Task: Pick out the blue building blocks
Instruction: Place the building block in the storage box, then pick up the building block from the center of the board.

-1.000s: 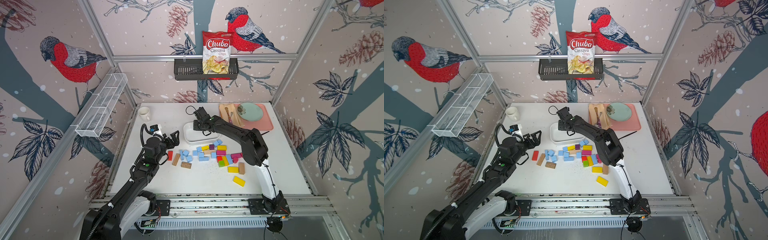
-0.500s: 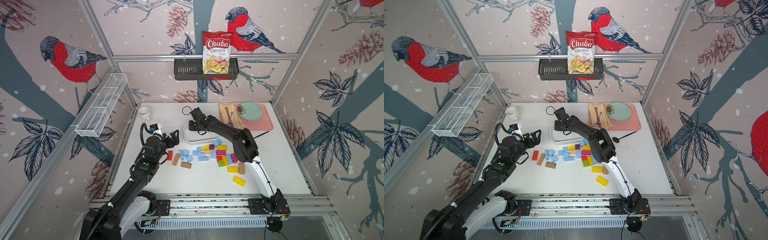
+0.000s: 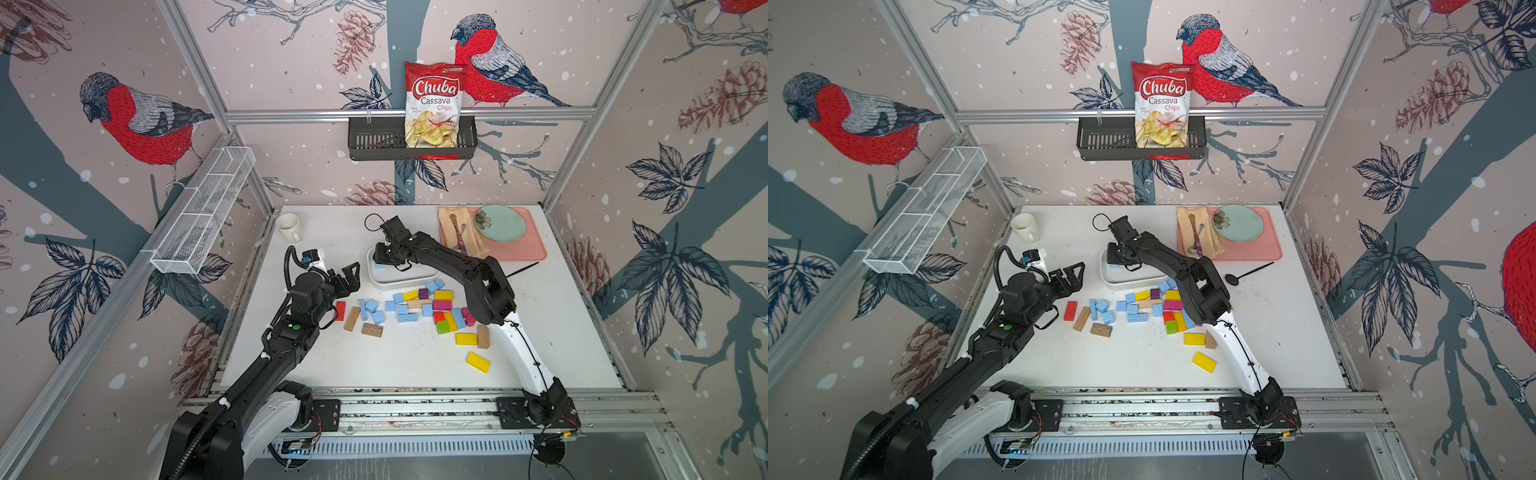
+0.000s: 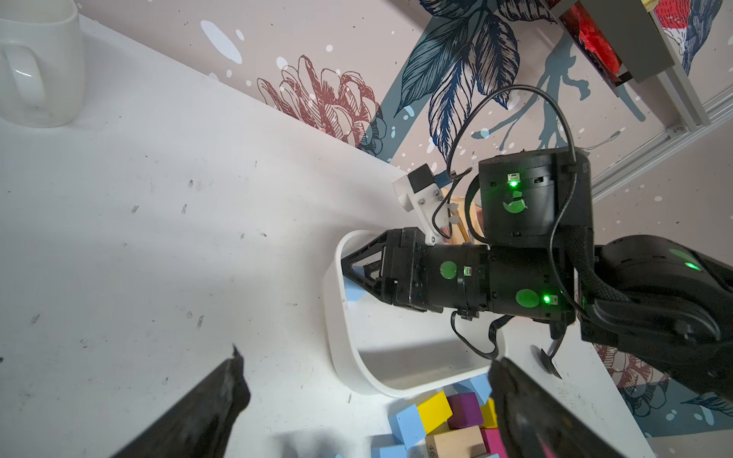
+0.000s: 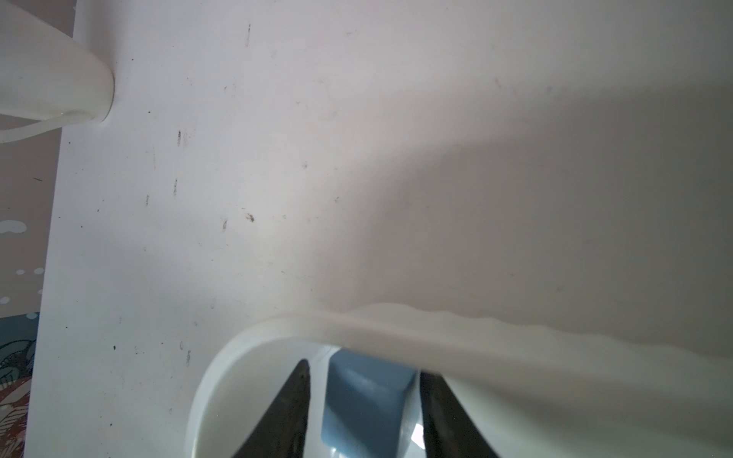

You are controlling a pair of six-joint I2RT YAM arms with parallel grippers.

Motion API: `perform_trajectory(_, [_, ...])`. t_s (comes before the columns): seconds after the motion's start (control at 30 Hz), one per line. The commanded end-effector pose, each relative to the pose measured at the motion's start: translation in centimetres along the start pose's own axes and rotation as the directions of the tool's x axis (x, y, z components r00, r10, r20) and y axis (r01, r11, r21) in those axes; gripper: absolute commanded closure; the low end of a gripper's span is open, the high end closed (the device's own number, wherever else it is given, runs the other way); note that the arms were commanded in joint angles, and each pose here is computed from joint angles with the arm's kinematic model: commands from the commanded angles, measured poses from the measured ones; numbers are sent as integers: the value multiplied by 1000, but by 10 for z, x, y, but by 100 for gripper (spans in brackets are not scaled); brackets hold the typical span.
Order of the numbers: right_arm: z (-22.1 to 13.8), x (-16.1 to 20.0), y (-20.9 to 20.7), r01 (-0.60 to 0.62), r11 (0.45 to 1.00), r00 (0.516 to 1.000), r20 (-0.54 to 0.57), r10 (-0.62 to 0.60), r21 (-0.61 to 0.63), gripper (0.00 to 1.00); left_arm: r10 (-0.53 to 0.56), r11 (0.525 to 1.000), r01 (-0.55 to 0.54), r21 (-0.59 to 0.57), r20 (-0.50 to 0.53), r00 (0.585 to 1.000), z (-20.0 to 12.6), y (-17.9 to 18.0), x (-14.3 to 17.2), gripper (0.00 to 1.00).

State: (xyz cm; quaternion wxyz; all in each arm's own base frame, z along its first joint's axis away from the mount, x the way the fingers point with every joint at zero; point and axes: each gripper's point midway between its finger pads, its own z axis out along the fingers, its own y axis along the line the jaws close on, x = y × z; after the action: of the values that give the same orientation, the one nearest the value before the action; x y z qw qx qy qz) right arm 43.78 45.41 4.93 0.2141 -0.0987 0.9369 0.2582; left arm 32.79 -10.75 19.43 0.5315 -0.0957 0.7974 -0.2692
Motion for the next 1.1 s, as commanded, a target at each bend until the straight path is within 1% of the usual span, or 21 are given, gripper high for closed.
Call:
perform_trajectory(0.0, [-6,-6,10,-21,999,1000,15,22,-49,48,-6,1000,6,18,28,1000,-1,-4,-7,1])
perform_trajectory(0.17, [-23,-16,12,-36,997,998,42,39,-61,47,-6,1000,6,17,30,1000,-3,-4,-7,1])
perform_trajectory(0.37, [-77,-41,20,-8,998,988,154,18,-67,41,-6,1000,5,8,30,1000,-6,-2,-6,1])
perform_trajectory(0.5, [-117,-51,21,13,999,974,226,-3,-42,36,-8,1000,8,5,-5,1000,-5,-3,-2,2])
perform_trajectory(0.6, [-148,-55,16,16,1000,958,287,-12,-10,29,-1,1000,0,-22,-49,999,-5,-1,7,3])
perform_trajectory(0.73, [-188,-57,6,27,999,931,363,-40,40,9,18,997,-24,-67,-88,996,-7,5,20,4])
perform_trajectory(0.8, [-206,-57,0,33,997,918,392,-60,76,0,37,997,-44,-67,-110,993,-7,4,26,4])
perform_trajectory(0.97, [-240,-50,-25,44,986,896,429,-111,163,0,80,993,-94,-67,-192,978,-3,0,48,6])
perform_trajectory(1.07, [-254,-42,-43,50,983,890,438,-124,177,0,136,987,-153,-43,-266,954,2,-7,63,7])
